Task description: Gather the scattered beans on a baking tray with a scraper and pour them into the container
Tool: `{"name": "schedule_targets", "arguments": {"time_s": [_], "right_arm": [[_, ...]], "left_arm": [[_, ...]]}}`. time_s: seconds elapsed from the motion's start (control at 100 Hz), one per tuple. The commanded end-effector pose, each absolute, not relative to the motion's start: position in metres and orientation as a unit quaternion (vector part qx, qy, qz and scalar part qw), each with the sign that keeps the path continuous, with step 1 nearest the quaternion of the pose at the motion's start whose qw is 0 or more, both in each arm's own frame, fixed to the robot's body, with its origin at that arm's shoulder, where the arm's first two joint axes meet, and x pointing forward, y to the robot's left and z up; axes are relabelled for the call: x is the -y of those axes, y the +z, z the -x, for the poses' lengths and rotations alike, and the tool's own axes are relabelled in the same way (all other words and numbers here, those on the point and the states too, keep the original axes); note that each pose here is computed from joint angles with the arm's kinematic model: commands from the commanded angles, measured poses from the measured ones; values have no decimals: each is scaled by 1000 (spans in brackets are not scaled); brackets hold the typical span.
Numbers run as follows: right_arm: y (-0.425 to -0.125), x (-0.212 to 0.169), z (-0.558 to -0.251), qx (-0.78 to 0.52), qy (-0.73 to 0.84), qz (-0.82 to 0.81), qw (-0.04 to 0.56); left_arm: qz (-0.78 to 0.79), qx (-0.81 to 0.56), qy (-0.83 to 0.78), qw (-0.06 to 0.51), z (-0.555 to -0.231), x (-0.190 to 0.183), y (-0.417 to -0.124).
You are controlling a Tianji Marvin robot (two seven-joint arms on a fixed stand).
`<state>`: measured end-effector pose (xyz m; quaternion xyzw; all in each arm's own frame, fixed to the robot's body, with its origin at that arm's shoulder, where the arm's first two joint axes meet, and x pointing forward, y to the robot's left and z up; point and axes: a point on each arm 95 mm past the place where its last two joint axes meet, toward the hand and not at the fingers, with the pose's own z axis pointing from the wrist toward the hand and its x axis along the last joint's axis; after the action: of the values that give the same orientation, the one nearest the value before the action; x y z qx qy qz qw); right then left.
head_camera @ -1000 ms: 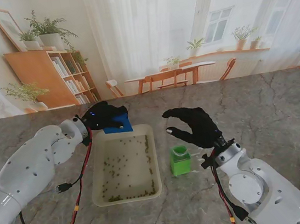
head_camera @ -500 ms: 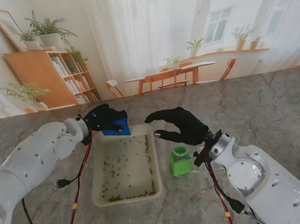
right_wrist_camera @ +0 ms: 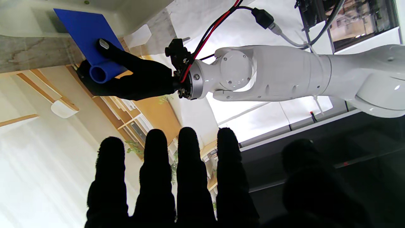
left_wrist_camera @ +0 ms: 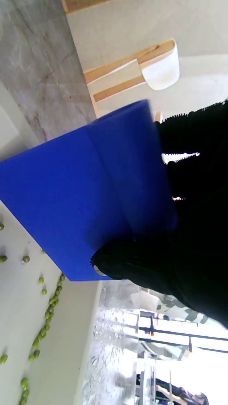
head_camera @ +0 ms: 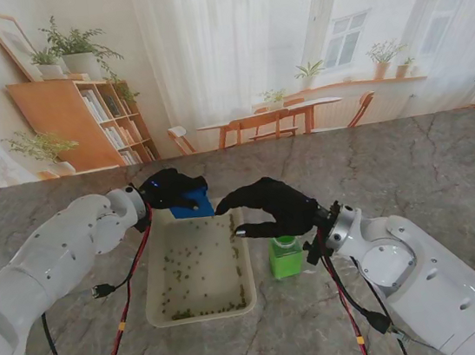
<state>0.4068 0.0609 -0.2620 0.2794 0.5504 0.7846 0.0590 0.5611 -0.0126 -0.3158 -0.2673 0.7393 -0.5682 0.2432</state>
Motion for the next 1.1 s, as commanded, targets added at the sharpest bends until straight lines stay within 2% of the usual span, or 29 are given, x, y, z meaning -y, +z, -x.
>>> {"name": "schedule_targets", "arguments": {"time_s": [0.0, 0.76, 1.09], "right_arm": [[-259, -63, -406, -556, 783, -272, 55], [-263, -74, -397, -651, 739, -170, -29], [-264, -78, -391, -680, 716, -158, -6]], "left_arm": [[263, -746, -566, 234, -557, 18, -321], [282, -754, -551, 220, -540, 17, -338], [288, -749, -554, 221, -526, 17, -342]]}}
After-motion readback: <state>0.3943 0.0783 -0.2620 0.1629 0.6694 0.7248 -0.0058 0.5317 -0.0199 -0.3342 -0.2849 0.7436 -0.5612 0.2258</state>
